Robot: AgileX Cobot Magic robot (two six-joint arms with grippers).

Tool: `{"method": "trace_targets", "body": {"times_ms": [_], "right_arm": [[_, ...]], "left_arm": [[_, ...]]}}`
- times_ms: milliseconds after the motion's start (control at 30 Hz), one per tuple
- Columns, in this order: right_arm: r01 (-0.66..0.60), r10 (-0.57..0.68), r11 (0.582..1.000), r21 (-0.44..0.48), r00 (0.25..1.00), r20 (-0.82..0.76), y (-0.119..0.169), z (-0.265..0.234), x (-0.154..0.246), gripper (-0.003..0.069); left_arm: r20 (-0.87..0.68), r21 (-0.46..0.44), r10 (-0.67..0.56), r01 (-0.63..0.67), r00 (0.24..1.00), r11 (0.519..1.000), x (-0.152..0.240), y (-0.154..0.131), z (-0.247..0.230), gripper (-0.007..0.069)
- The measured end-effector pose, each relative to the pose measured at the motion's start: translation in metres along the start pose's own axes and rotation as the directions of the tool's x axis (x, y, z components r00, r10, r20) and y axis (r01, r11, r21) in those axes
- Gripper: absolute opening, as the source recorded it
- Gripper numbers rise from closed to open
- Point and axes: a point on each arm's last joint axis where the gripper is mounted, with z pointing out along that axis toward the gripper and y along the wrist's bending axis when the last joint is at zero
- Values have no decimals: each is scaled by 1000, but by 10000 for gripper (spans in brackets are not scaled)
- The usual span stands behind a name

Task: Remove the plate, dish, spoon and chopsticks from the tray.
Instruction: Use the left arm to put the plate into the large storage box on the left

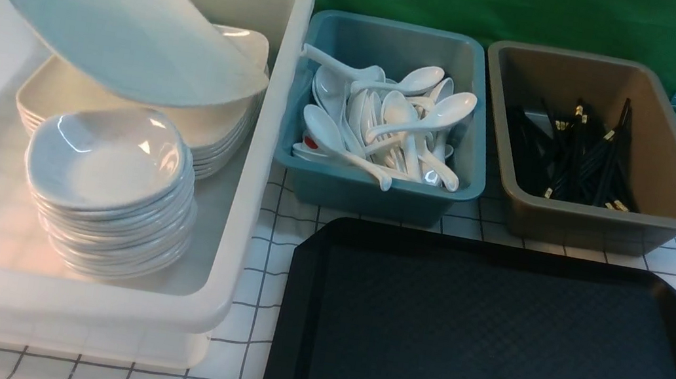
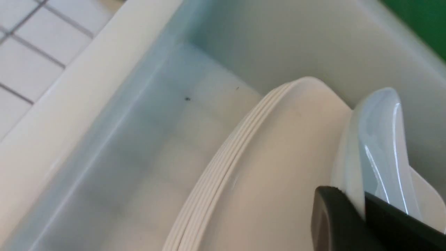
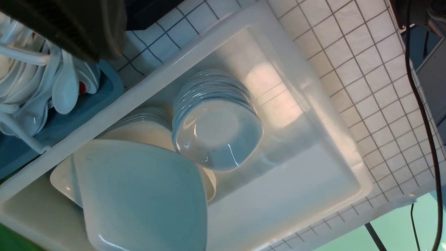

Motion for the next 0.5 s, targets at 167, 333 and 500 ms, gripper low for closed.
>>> {"method": "trace_targets", "body": {"times_ms": [167,333,500], "right_arm": [[2,-2,1000,1,1000,0,0,0,0,7],[1,-1,1000,1,1000,0,0,0,0,7],[1,-1,1000,2,1000,0,0,0,0,7]], "left_arm": [[-28,-21,-5,4,1000,1000,6,6,5,15],[-24,-23,-61,60,998,998,6,6,5,15],[-18,-29,-129,129,991,991,8,6,6,13]]}}
